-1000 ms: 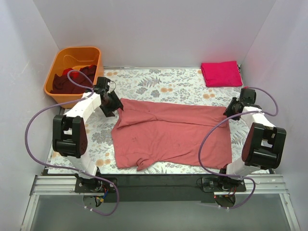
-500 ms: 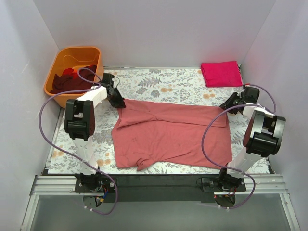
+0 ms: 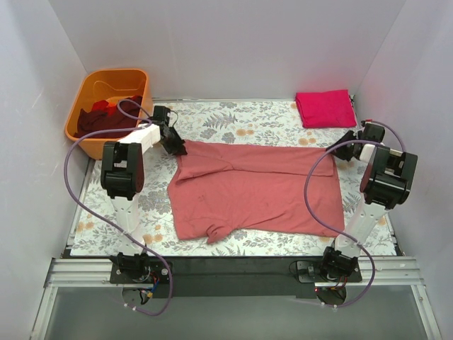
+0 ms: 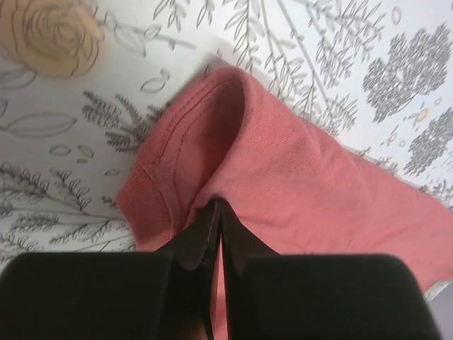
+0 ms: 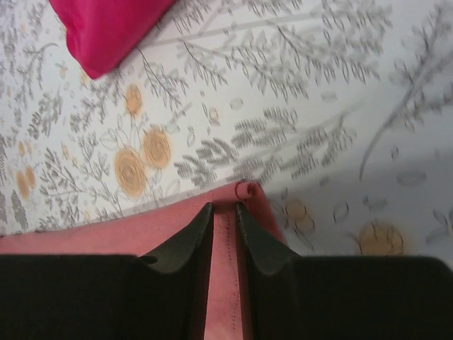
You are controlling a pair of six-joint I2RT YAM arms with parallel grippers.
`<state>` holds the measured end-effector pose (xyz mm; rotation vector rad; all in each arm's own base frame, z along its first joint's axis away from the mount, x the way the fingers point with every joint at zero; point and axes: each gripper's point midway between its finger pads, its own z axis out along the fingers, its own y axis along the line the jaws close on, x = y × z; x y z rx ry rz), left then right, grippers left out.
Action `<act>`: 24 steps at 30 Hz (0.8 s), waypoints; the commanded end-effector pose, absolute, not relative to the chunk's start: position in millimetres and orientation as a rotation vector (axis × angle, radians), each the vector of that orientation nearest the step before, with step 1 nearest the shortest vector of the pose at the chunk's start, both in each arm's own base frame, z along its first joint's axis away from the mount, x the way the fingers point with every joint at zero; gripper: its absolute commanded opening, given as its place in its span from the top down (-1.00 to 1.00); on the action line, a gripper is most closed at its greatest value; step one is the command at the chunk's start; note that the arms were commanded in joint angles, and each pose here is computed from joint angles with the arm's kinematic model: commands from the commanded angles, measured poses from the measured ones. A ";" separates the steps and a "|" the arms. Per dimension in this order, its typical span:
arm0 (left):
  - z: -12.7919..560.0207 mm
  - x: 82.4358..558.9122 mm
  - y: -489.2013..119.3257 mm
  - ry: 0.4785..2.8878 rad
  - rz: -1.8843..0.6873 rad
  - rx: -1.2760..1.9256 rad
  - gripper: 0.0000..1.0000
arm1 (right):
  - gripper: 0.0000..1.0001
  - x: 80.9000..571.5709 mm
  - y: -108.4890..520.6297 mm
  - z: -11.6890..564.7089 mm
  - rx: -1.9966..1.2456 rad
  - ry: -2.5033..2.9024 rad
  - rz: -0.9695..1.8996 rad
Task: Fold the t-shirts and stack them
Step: Fold the tshirt
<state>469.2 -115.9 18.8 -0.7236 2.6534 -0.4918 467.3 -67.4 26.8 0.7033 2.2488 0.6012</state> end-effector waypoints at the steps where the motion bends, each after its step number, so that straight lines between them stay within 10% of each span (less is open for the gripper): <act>1: -2.5 484.7 -94.9 2.635 -0.350 -0.781 0.99 | 0.50 495.8 -77.8 17.9 0.684 2.222 0.600; 13: 119.1 511.6 -107.9 2.389 -0.445 -0.511 0.19 | 0.11 514.5 -47.0 128.8 0.438 2.068 0.642; 18: 163.3 461.8 -127.7 2.331 -0.477 -0.367 -0.65 | -0.12 481.0 26.1 168.1 0.248 2.049 0.716; 24: 129.9 389.2 -117.5 2.380 -0.401 -0.311 -0.71 | -0.20 420.1 143.2 167.0 -0.039 2.084 0.866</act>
